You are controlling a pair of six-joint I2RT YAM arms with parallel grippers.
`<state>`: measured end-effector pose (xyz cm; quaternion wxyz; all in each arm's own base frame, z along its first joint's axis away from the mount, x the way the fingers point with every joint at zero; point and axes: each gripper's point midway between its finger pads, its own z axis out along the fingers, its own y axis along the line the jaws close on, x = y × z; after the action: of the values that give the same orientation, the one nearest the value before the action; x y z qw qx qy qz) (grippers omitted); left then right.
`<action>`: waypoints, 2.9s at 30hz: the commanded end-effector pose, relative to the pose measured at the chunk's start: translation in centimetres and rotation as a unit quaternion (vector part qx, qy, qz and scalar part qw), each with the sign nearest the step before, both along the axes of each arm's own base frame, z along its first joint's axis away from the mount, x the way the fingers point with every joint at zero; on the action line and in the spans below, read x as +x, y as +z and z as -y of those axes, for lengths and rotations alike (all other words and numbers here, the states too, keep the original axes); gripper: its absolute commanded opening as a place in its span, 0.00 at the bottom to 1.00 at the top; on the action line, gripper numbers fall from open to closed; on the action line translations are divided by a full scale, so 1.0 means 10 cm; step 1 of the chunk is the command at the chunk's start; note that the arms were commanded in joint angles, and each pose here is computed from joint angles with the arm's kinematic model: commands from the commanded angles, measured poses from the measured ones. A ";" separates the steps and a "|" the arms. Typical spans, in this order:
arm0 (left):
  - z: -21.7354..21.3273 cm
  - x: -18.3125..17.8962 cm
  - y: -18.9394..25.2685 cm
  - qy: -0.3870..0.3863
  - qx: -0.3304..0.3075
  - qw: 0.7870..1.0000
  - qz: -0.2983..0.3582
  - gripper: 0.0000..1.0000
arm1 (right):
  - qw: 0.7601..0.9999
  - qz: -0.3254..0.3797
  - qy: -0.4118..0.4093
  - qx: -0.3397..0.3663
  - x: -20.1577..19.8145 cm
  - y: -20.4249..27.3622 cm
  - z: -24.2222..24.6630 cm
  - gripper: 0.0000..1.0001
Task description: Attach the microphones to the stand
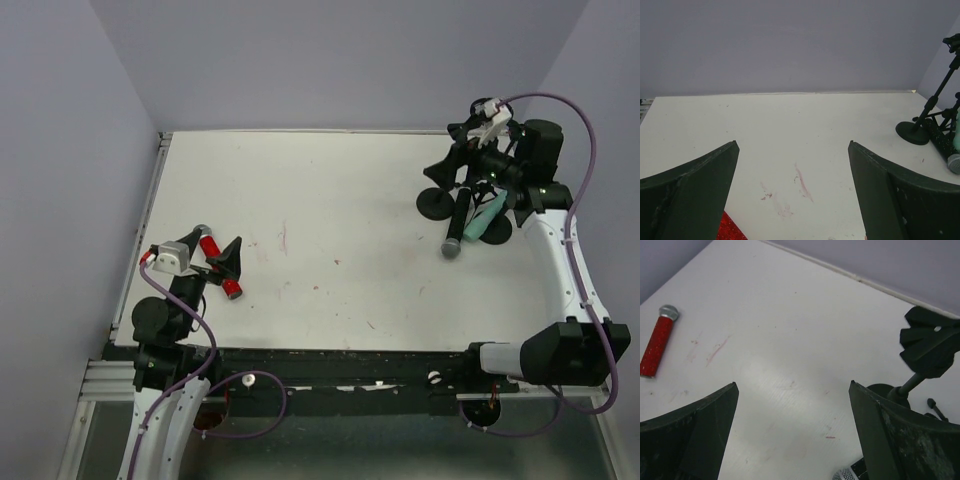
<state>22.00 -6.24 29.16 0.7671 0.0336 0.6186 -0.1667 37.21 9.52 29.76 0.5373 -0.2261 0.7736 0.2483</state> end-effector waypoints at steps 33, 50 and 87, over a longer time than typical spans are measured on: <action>0.09 -0.12 0.13 -0.029 -0.002 0.999 0.024 0.98 | 0.969 0.163 -0.164 -0.082 0.99 -0.58 0.62 0.68; 0.10 -0.07 0.07 -0.029 0.002 1.000 0.010 0.99 | 0.961 0.216 -0.167 -0.045 1.16 -0.61 0.58 0.33; 0.11 -0.09 0.09 -0.032 0.003 0.999 0.015 0.98 | 0.974 0.166 -0.157 0.014 1.20 -0.81 0.83 0.65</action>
<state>21.46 -6.95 29.46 0.7682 0.0462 0.6119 -0.1824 47.39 2.02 21.90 0.6749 -0.1544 0.7076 0.1412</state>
